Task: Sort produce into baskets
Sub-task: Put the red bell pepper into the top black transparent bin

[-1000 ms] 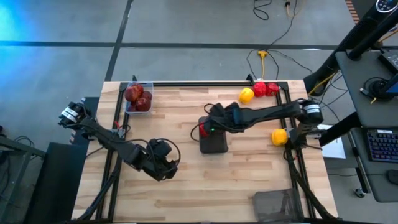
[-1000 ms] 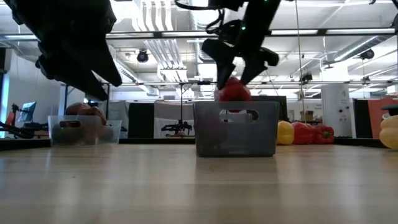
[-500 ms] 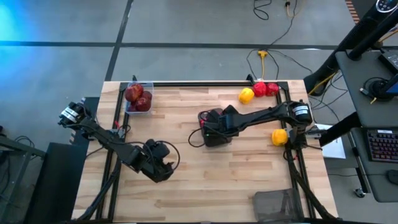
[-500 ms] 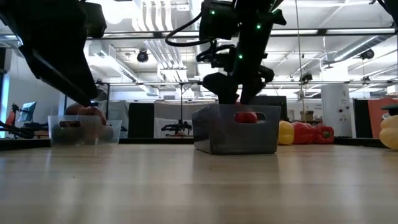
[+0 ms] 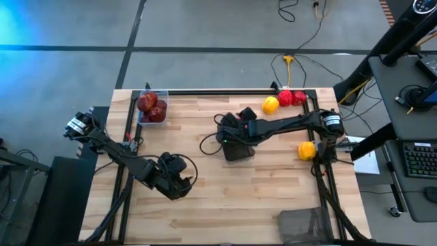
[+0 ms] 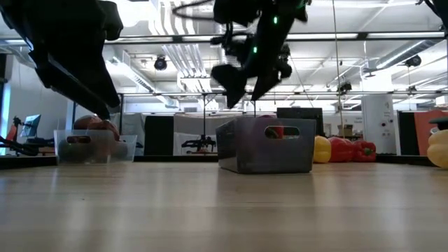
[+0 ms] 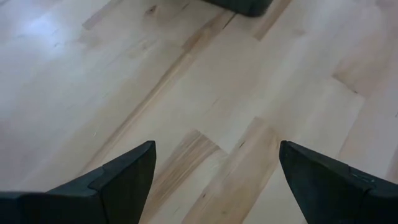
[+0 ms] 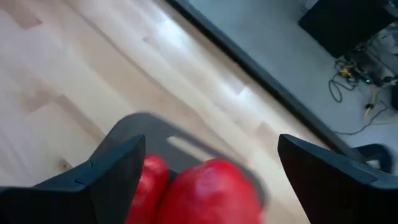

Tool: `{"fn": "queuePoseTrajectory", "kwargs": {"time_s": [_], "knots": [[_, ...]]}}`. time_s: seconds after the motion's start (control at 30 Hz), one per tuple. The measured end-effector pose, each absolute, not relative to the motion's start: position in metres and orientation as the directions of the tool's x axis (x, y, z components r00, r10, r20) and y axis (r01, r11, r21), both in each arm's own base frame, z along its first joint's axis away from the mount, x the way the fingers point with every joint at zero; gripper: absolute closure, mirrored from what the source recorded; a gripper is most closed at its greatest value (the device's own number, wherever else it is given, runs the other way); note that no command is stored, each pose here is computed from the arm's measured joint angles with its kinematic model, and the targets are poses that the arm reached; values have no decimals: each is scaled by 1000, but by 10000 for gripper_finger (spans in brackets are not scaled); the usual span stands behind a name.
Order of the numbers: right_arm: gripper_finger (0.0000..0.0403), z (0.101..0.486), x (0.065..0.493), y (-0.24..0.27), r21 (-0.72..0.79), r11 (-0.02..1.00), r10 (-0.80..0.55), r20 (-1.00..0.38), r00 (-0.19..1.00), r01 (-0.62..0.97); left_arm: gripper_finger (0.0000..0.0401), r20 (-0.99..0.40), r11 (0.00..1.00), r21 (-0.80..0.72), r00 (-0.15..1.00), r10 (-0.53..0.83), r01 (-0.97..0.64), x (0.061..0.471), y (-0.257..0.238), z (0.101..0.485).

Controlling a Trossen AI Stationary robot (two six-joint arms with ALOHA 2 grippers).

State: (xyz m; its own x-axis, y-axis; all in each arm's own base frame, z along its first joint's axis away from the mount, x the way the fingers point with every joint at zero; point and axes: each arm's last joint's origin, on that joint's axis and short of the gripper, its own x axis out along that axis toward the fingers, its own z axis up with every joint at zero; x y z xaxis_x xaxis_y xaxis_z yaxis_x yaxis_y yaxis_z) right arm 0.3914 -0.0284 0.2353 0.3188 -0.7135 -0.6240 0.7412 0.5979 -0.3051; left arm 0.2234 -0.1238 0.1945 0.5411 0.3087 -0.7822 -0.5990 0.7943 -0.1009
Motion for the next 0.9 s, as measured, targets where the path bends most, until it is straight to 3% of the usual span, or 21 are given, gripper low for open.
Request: {"fn": "queuePoseTrajectory", "kwargs": {"time_s": [0.17, 0.33, 0.57, 0.77, 0.9], "knots": [[46, 283, 372, -36, -330, 557, -721, -647, 248, 762, 78, -787, 794, -85, 529, 317, -602, 222, -123, 194], [46, 296, 318, -85, -325, 300, -710, -704, -18, 897, 78, -784, 794, -81, 530, 323, -603, 222, -122, 194], [46, 276, 254, -171, -252, 131, -452, -876, -168, 959, 78, -770, 789, -75, 538, 343, -610, 222, -121, 195], [46, 257, 210, -231, -325, 165, -323, -910, -260, 931, 78, -769, 766, -90, 533, 353, -637, 224, -118, 195], [46, 242, 192, -262, -265, 213, -234, -948, -214, 941, 78, -769, 743, -97, 524, 366, -662, 227, -112, 195]]}}
